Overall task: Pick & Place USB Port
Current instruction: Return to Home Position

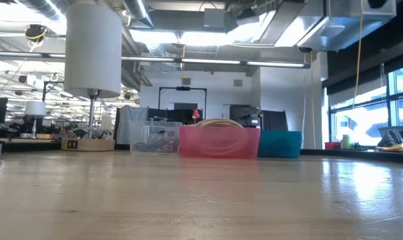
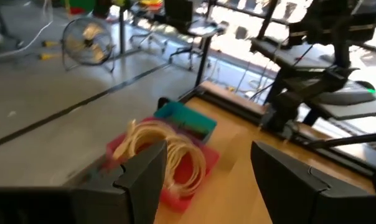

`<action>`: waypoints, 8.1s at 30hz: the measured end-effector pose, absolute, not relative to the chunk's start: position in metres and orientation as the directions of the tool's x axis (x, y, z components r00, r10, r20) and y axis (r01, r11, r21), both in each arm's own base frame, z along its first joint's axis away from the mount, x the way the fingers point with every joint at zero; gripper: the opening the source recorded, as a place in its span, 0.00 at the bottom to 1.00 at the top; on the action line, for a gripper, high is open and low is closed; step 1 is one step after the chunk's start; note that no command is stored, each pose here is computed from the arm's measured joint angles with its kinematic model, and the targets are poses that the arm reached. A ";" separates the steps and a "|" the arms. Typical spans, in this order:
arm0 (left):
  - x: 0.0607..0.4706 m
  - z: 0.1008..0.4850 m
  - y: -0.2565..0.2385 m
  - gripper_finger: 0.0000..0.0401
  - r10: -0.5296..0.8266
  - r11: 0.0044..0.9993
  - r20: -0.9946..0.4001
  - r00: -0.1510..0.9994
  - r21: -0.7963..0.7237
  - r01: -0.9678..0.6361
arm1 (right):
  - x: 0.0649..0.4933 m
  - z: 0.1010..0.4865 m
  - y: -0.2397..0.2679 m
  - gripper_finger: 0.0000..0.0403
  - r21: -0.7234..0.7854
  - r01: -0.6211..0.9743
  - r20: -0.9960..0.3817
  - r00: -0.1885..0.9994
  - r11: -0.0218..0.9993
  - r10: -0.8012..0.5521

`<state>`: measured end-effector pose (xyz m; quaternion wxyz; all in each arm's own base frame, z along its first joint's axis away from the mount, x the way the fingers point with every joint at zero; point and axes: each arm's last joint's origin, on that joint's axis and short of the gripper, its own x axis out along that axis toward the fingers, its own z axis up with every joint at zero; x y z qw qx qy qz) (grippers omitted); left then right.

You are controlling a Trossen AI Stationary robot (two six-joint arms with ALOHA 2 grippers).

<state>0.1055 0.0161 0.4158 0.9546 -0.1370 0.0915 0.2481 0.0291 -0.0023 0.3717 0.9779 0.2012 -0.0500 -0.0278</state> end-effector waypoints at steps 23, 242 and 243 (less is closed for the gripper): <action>0.113 0.276 0.006 0.01 0.379 0.816 -0.291 0.878 -0.343 -0.466 | 0.063 0.285 -0.018 0.01 0.409 -0.117 0.198 0.980 0.905 0.037; 0.088 0.168 0.004 0.01 0.236 0.959 -0.200 0.951 -0.108 -0.260 | 0.079 0.203 -0.022 0.07 0.029 -0.202 0.048 0.978 0.979 0.201; 0.088 0.168 0.004 0.01 0.236 0.959 -0.200 0.951 -0.108 -0.261 | 0.079 0.203 -0.022 0.07 0.030 -0.203 0.048 0.978 0.979 0.201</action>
